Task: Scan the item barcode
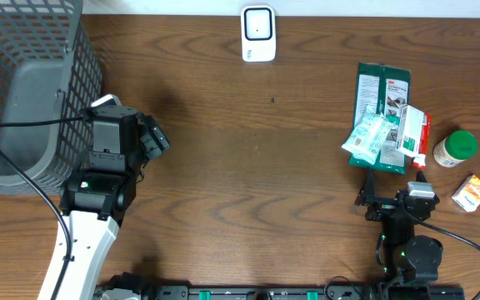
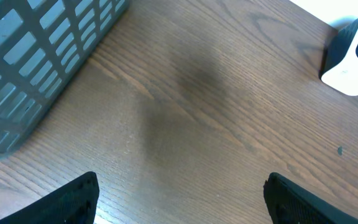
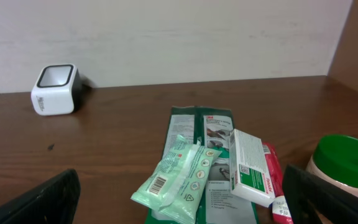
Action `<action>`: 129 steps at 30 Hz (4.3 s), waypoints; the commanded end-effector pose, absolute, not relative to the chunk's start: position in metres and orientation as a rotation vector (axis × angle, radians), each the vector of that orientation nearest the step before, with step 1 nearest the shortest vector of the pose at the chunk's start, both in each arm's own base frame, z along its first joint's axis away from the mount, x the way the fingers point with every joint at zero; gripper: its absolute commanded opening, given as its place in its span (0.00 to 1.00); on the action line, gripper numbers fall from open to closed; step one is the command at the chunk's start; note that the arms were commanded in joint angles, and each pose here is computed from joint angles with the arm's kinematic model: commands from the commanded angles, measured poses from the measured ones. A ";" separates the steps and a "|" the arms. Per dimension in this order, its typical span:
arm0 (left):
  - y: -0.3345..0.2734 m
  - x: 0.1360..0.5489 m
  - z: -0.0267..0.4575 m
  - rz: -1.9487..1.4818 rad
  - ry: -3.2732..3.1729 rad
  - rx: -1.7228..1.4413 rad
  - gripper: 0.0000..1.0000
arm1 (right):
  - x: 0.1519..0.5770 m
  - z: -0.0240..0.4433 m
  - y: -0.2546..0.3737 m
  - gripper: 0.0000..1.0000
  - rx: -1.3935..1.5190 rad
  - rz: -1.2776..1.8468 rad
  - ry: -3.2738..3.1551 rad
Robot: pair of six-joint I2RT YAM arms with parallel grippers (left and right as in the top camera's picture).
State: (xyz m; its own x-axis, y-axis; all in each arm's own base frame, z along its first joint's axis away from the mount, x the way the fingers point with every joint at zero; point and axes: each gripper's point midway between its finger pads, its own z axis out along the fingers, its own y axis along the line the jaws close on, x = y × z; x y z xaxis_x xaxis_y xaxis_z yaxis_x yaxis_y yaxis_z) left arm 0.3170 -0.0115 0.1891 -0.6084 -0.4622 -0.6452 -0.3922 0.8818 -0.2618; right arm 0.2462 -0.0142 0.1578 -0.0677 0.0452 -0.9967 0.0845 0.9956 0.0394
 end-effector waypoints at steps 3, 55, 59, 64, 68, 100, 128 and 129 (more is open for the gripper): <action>-0.008 0.317 0.189 -0.098 2.293 -0.608 0.86 | 0.246 0.158 -0.014 0.99 0.111 -0.022 1.636; 0.035 0.158 0.362 -0.343 1.226 -0.539 0.86 | 0.246 0.158 -0.015 0.99 0.112 -0.022 1.636; 0.035 0.161 0.393 -0.409 0.973 -0.487 0.86 | 0.246 0.158 -0.015 0.99 0.112 -0.022 1.636; 0.034 0.169 0.381 -0.449 0.806 -0.449 0.86 | 0.246 0.158 -0.015 0.99 0.112 -0.022 1.636; 0.033 0.195 0.334 -0.429 0.896 -0.469 0.86 | 0.246 0.158 -0.015 0.99 0.112 -0.022 1.637; 0.031 0.241 0.141 -0.042 1.659 -0.394 0.86 | 0.246 0.158 -0.015 0.99 0.111 -0.023 1.636; 0.031 0.241 0.141 -0.042 1.661 -0.394 0.86 | 0.246 0.158 -0.015 0.99 0.111 -0.022 1.636; 0.031 0.241 0.141 -0.042 1.661 -0.394 0.86 | 0.246 0.158 -0.015 0.99 0.112 -0.022 1.636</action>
State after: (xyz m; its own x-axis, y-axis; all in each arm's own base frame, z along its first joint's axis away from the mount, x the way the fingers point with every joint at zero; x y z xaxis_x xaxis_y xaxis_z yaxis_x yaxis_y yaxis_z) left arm 0.2426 0.0288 0.1566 -0.0233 -0.2980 -0.9543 -0.2044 0.9358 -0.2873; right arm 0.2462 -0.0141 0.1577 -0.0681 0.0452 -0.9967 0.0837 0.9957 0.0395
